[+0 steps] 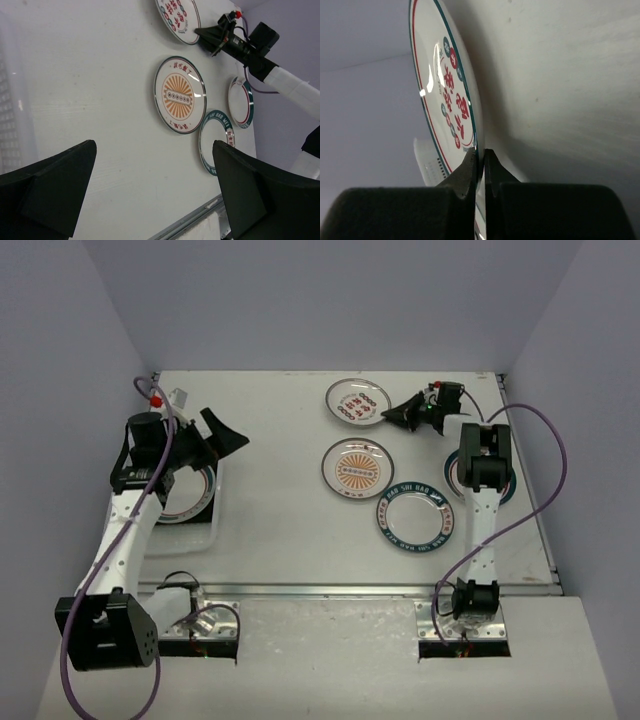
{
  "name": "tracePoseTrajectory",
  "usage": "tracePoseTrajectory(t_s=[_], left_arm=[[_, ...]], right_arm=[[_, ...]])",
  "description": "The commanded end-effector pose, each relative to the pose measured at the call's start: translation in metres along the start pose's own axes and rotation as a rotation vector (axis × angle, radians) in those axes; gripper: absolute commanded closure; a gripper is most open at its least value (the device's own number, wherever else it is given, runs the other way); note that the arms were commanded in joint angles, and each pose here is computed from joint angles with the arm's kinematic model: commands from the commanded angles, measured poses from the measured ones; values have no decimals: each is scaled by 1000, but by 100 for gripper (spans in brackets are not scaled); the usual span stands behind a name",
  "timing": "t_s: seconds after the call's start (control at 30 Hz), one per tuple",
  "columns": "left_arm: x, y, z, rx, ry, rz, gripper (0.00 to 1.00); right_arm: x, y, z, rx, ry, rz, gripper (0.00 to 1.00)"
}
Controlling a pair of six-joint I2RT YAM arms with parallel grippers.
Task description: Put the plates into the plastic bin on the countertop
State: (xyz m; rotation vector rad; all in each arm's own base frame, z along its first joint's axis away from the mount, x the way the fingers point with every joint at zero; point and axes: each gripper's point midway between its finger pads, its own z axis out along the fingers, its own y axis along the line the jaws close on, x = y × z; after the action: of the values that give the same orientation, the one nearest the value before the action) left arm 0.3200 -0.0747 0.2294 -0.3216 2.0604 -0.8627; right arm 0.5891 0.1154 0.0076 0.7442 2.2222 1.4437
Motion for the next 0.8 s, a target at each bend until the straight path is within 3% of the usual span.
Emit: tracePoseTrajectory(t_s=[0.0,0.1,0.2,0.33,0.47,0.63,0.67,0.7,0.77], left_arm=[[-23,-54,29,110,-32,65,0],[-30,-69,46,150,-35,52,0],[-42,-83,60,183,-40,48,0],[-49,-115,72,344,-13,62,0],[-37,-127,81,365,21,82,0],[-22,-124,78,359,27,88,5],[-21,-123,77,357,25,91,8],[-18,-121,75,348,25,93,19],[-15,-114,74,319,26,96,52]], right_arm=[[0,163,-51,-333,-30,-249,100],[18,179,-64,-356,-2,-295,100],[61,180,-78,-354,62,-321,100],[132,190,-95,-348,115,-446,100],[196,196,-108,-372,172,-505,100],[231,209,-111,-394,198,-537,100],[233,211,-112,-398,196,-544,100],[235,214,-114,-407,199,-542,100],[240,216,-117,-417,207,-540,100]])
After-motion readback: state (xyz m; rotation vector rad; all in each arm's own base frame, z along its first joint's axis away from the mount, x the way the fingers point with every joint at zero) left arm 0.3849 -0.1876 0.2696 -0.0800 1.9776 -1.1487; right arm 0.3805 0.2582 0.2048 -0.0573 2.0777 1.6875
